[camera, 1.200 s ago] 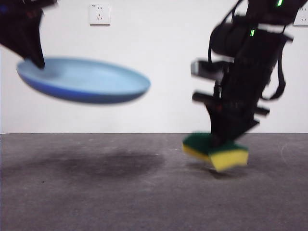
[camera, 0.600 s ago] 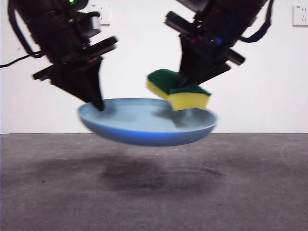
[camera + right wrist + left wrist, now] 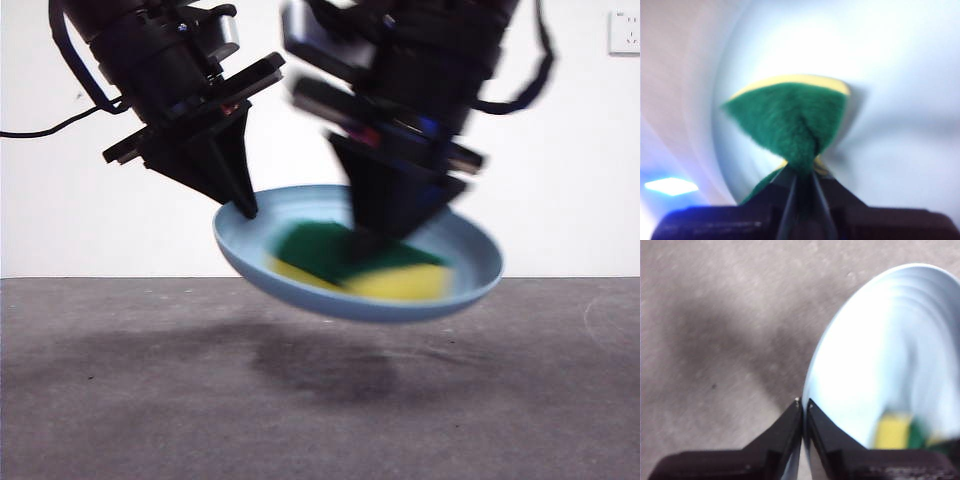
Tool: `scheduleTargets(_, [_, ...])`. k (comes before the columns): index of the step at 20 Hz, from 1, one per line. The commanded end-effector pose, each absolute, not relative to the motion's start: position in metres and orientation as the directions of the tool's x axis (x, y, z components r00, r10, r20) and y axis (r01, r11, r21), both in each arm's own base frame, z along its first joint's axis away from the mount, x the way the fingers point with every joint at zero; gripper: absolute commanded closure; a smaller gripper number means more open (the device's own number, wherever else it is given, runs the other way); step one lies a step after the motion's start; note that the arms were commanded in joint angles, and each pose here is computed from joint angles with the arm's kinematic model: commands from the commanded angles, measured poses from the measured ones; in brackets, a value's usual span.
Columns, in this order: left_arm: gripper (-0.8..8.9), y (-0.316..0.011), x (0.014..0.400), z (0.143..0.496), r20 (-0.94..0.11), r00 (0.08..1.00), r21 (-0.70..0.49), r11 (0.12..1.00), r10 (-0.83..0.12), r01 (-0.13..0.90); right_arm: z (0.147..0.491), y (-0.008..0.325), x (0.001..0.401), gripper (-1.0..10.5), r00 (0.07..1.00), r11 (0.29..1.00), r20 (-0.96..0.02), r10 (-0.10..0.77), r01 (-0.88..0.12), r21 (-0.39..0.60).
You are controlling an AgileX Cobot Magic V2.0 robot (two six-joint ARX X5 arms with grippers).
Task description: Pick up the plate,pick up the cloth,clean the plate with the cloth
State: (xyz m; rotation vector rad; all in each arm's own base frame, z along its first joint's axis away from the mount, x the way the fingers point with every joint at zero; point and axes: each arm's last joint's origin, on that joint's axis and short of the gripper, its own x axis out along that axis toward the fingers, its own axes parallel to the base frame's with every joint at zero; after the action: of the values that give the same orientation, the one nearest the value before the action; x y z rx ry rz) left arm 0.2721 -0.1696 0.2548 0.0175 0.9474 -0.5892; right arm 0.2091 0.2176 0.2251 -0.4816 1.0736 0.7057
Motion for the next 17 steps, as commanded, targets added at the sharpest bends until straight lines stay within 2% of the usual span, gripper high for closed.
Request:
scheduleTargets(1, [8.22,-0.167,0.271,0.254,-0.781,0.413,-0.258,0.845,-0.468,0.469,0.225,0.199,0.219,9.6,0.469,0.748,-0.883,0.015,-0.591,-0.302])
scheduleTargets(2, [8.22,-0.167,0.269,0.253,-0.79,0.402,-0.258,0.846,-0.463,0.466,0.229,0.195,0.223,9.6,0.529,0.76,-0.848,-0.043,-0.533,-0.372])
scheduleTargets(3, [8.22,-0.167,0.268,0.253,-0.797,0.385,-0.266,0.842,-0.466,0.469,0.234,0.191,0.228,9.6,0.575,0.779,-0.816,-0.06,-0.484,-0.399])
scheduleTargets(5, [8.22,-0.168,0.267,0.252,-0.792,0.348,-0.306,0.819,-0.502,0.485,0.241,0.189,0.237,9.6,0.63,0.818,-0.776,-0.01,-0.441,-0.369])
scheduleTargets(8, [8.22,-0.17,0.266,0.253,-0.769,0.31,-0.36,0.78,-0.559,0.512,0.248,0.192,0.247,9.6,0.649,0.845,-0.746,0.149,-0.475,-0.245])
scheduleTargets(11, [8.22,-0.172,0.266,0.255,-0.753,0.305,-0.376,0.762,-0.583,0.527,0.251,0.199,0.25,9.6,0.586,0.815,-0.733,0.345,-0.574,-0.075])
scheduleTargets(13, [8.22,-0.173,0.267,0.256,-0.744,0.318,-0.376,0.761,-0.588,0.529,0.251,0.203,0.248,9.6,0.514,0.777,-0.725,0.458,-0.627,0.046])
scheduleTargets(14, [8.22,-0.173,0.268,0.256,-0.737,0.33,-0.376,0.763,-0.59,0.525,0.25,0.207,0.245,9.6,0.449,0.743,-0.724,0.523,-0.657,0.129])
scheduleTargets(17, [8.22,-0.173,0.275,0.261,-0.698,0.4,-0.385,0.783,-0.594,0.489,0.246,0.211,0.235,9.6,0.296,0.667,-0.75,0.591,-0.702,0.249])
